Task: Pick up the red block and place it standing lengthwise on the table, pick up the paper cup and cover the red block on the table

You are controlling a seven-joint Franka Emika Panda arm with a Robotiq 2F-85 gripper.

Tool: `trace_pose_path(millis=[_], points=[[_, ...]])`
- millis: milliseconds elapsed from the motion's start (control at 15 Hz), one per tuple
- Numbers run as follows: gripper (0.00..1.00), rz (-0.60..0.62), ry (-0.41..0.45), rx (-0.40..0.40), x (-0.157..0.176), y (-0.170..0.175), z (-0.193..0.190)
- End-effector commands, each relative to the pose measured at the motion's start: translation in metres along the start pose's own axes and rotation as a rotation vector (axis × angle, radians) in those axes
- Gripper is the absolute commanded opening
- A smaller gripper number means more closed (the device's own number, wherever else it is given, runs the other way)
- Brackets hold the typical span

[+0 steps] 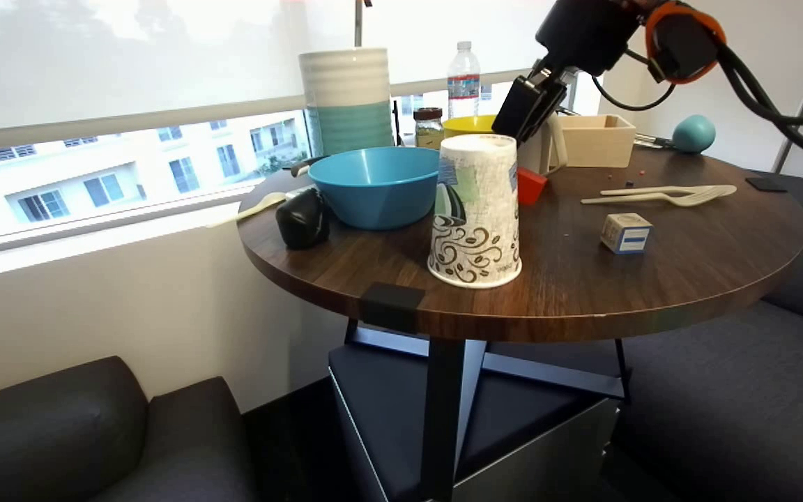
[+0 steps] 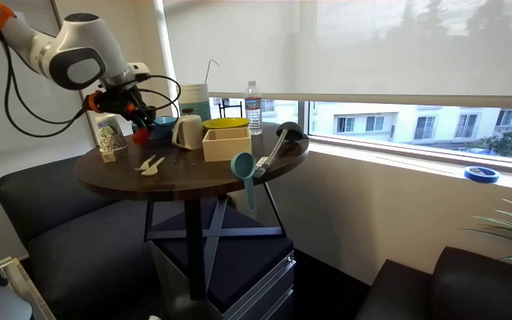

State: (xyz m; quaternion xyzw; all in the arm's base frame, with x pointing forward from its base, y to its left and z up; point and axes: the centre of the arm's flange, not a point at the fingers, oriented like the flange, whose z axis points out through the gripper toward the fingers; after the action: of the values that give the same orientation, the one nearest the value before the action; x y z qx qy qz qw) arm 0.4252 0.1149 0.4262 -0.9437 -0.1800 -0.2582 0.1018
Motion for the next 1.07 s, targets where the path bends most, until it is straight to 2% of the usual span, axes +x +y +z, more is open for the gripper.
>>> trace_pose_path(millis=[0,467,533,867,933,1000], points=[[0.08,-0.019,0.13,0.036,-0.007,-0.001,-0.01],[0.08,-0.061,0.214,0.057,-0.009,-0.013,-0.013],[0.33,-0.055,0.178,0.039,-0.001,-0.014,-0.015],[0.33,-0.059,0.185,0.044,-0.003,-0.015,-0.014],[0.08,-0.082,0.192,0.062,-0.005,-0.015,-0.01],[0.08,-0.08,0.194,0.075,-0.007,-0.016,-0.007]])
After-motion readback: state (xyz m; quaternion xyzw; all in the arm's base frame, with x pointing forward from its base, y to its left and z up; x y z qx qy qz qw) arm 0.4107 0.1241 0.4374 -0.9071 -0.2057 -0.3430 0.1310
